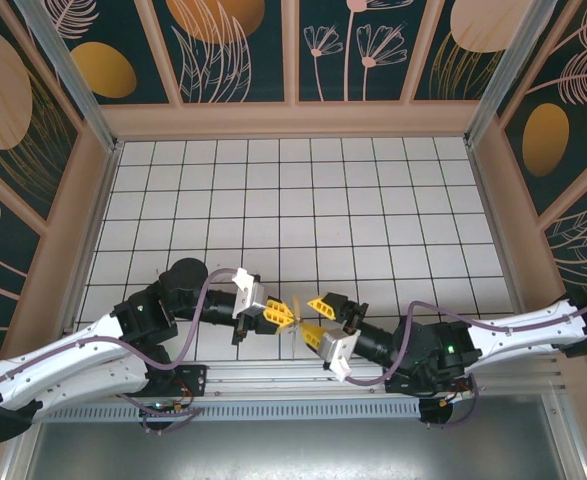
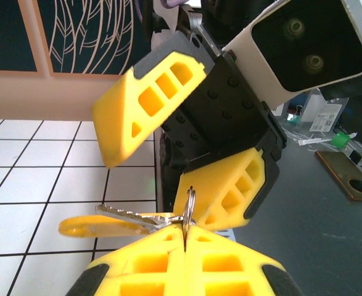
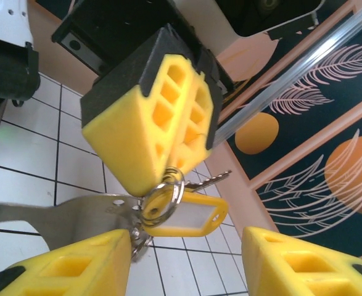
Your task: Put the keys on the keyring
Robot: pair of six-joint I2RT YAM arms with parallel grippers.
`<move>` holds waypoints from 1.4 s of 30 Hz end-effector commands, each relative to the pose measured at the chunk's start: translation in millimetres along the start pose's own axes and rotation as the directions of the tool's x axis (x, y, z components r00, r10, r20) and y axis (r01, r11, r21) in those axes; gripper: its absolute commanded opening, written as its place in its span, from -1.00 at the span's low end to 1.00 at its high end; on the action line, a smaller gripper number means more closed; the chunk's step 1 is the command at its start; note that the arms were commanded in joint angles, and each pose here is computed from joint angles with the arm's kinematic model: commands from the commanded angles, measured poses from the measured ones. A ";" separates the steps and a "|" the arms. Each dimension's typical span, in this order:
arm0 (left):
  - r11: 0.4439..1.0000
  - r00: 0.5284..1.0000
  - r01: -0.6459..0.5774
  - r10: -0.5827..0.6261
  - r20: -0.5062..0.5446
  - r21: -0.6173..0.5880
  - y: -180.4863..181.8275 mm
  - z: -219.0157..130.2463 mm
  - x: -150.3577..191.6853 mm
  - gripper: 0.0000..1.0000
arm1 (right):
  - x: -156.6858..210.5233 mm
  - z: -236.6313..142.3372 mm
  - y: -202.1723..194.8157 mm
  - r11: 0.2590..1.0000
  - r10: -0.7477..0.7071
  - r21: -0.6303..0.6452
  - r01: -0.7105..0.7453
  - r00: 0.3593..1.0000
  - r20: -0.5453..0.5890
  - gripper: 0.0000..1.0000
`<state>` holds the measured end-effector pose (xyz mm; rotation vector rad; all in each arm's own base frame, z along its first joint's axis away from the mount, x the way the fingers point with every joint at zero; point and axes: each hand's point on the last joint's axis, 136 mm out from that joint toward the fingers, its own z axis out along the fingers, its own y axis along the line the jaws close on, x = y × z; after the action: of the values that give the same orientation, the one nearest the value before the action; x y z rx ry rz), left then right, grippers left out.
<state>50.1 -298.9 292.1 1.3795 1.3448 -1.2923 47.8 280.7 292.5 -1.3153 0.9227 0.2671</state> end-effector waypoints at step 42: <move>0.999 0.997 0.035 -0.035 0.071 -0.001 2.8 3.1 -6.6 -1.00 | -4.1 20.0 5.9 0.997 -0.035 -0.065 0.040 0.997 0.071 -0.36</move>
<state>38.1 -300.8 282.7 1.4072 1.3673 -1.4058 50.7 303.0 283.0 -1.4172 0.8112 0.2611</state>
